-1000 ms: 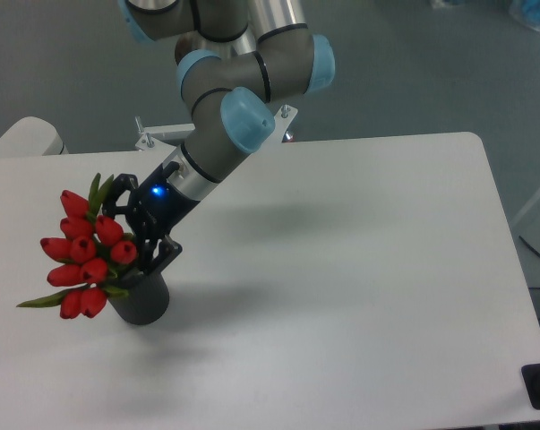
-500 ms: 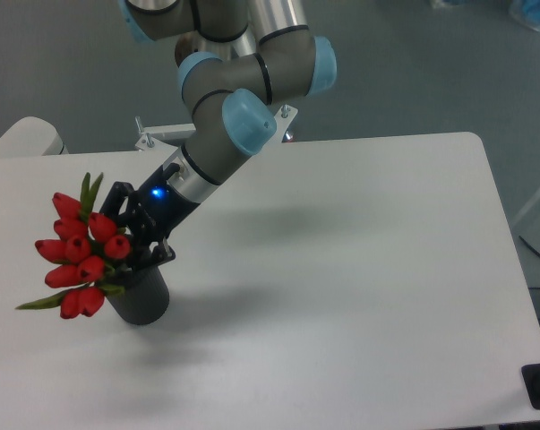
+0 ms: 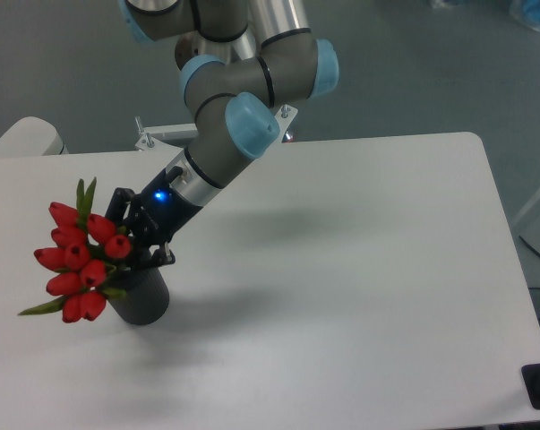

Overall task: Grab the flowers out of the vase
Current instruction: 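Lift the gripped tulips upward out of the grey vase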

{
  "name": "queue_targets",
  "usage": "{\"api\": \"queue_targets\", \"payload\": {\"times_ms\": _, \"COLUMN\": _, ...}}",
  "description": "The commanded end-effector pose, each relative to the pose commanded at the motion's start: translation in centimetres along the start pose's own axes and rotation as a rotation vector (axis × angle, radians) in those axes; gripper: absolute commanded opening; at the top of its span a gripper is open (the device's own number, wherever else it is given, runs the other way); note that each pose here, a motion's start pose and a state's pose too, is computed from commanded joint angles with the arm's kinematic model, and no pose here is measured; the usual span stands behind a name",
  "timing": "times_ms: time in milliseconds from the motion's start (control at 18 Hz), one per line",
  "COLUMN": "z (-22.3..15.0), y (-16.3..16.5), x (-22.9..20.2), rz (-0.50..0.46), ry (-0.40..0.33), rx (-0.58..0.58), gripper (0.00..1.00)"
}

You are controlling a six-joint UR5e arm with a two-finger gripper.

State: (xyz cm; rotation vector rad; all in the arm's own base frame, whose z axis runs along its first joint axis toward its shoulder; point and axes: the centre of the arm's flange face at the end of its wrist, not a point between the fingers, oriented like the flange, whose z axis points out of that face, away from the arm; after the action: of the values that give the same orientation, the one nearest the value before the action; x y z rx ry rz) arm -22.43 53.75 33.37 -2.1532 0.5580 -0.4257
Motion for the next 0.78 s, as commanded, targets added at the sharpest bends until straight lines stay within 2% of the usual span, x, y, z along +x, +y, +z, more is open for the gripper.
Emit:
{"api": "queue_targets", "payload": {"times_ms": 444, "z": -1.3, "y": -1.0, "x": 0.0, "rz": -0.014, "ry": -0.015, "rx": 0.026, "gripper": 0.34}}
{"api": "queue_targets", "payload": {"times_ms": 778, "z": -3.3, "y": -3.8, "x": 0.3, "rz": -0.039, "ry": -0.029, "rx": 0.086, "gripper": 0.34}}
